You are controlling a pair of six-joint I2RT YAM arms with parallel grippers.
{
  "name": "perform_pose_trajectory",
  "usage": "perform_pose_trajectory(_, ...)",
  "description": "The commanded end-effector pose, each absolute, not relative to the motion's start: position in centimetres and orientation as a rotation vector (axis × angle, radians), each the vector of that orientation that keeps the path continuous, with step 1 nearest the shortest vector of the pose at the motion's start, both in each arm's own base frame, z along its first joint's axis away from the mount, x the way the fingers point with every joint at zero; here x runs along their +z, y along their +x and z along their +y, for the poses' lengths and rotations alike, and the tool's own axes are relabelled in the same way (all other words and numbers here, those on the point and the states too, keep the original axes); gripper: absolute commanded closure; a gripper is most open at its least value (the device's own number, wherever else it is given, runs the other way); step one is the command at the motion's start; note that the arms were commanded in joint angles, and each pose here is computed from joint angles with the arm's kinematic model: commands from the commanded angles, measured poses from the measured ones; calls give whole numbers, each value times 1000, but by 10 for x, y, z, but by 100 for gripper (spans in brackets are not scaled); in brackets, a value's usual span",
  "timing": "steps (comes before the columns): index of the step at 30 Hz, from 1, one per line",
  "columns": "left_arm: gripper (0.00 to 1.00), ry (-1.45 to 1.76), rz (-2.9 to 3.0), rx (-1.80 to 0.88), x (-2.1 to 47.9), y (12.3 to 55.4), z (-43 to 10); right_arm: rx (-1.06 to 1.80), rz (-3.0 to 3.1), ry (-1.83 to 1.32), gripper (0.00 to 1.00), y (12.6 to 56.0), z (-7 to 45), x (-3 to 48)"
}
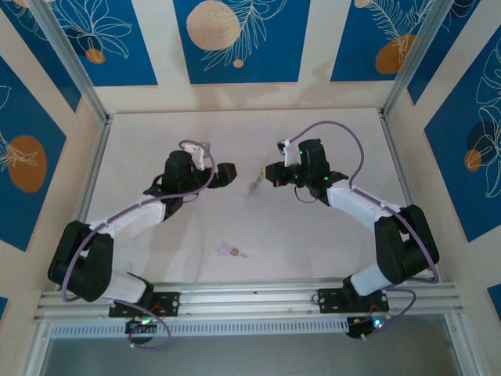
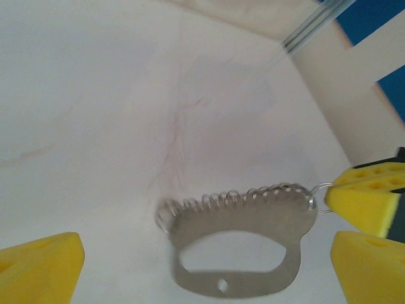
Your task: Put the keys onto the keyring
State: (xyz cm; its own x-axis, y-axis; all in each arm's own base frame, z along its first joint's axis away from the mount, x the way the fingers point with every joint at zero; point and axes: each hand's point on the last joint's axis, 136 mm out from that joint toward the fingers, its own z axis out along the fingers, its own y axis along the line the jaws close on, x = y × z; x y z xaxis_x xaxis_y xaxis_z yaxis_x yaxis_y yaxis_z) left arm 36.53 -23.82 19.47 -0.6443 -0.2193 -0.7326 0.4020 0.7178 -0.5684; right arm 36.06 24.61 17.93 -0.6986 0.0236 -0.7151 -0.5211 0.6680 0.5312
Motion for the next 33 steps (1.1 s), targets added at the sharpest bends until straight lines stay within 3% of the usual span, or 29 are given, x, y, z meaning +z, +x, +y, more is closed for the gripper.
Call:
perform_pose_trajectory(1, 0, 294, 1917, -979, 258, 365, -256, 1107, 1947, -469, 100, 364, 251, 249)
perform_pose_trajectory(12, 14, 467, 1804, -1111, 304, 364, -283, 1339, 1738, -494, 100, 362, 241, 312)
perform_pose_trajectory(20, 23, 577, 1758, -1252, 310, 355, -302, 1481, 1695, -547, 100, 360, 250, 311)
perform_pose_trajectory(33, 51, 557, 1677, -1467, 311, 358, -315, 1582, 1710, -495, 100, 356, 254, 286)
